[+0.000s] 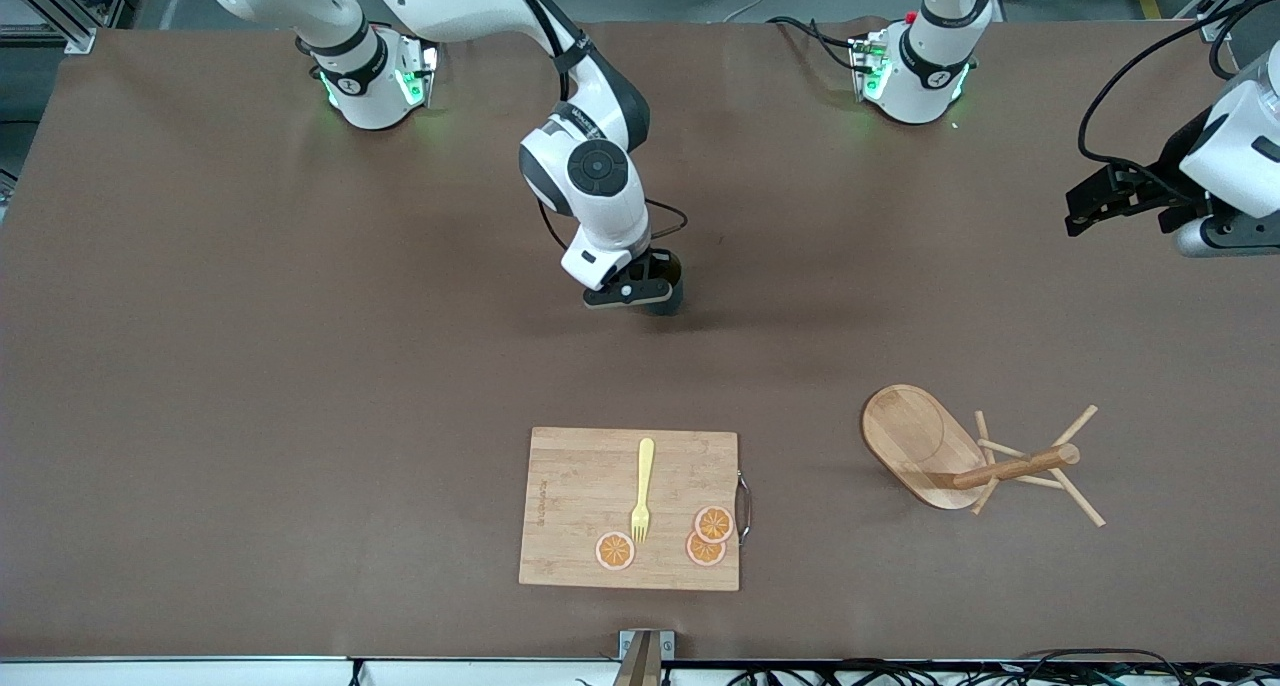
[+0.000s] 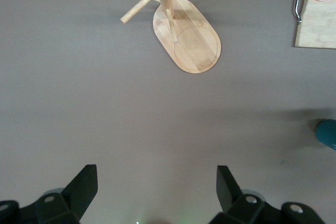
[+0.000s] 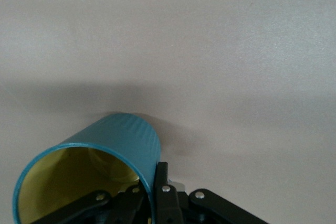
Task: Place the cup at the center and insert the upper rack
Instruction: 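Carry the teal mug to the table middle with the right gripper, then release the mug with the right gripper while the left gripper approaches, then grasp the teal mug handle with the left gripper, then lift the teal mug and carry it toward the wooden stand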
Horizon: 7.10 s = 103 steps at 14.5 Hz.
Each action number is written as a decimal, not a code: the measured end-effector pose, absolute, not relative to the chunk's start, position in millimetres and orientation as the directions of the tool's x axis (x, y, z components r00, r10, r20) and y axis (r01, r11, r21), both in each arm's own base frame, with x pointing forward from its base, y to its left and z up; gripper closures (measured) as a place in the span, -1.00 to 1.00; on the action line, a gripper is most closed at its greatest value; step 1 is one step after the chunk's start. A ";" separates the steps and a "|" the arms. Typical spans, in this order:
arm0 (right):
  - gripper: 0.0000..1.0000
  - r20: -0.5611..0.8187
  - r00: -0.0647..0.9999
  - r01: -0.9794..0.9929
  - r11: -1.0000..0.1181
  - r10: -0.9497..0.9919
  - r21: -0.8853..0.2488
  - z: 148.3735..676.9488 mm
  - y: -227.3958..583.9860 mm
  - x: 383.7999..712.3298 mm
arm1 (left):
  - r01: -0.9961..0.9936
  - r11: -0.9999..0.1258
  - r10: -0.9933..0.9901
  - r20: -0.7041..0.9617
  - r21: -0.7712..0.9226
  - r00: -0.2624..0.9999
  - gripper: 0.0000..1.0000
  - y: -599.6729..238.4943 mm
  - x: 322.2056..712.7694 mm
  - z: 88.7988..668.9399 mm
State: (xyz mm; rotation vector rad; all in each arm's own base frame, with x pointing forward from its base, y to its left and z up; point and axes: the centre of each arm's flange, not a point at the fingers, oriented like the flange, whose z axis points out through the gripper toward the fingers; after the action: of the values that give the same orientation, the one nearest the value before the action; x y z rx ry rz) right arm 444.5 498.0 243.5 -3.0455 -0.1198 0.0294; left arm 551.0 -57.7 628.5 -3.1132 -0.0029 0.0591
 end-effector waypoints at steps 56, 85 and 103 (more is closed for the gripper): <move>-1.00 -0.181 0.984 0.006 -1.000 0.002 0.024 573.7 -67.3 610.7 | 0.749 -0.662 0.672 0.464 0.026 0.578 -0.75 -647.0 343.6 238.3; -1.00 -0.094 0.996 0.011 -1.000 0.009 0.017 660.1 -62.5 531.8 | 0.771 -0.637 0.677 0.482 0.004 0.556 0.59 -644.8 338.7 185.5; -1.00 -0.081 0.996 0.035 -0.999 0.036 -0.008 662.8 -48.5 530.8 | 0.810 -0.559 0.792 -0.172 0.180 0.585 0.59 -365.0 618.2 516.1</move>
State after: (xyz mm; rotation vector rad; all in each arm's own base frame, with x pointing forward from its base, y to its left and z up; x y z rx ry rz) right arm 530.8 -48.5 662.8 -3.1324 -0.0554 0.1265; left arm 618.2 -365.0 516.1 -3.0055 -1.5469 0.1213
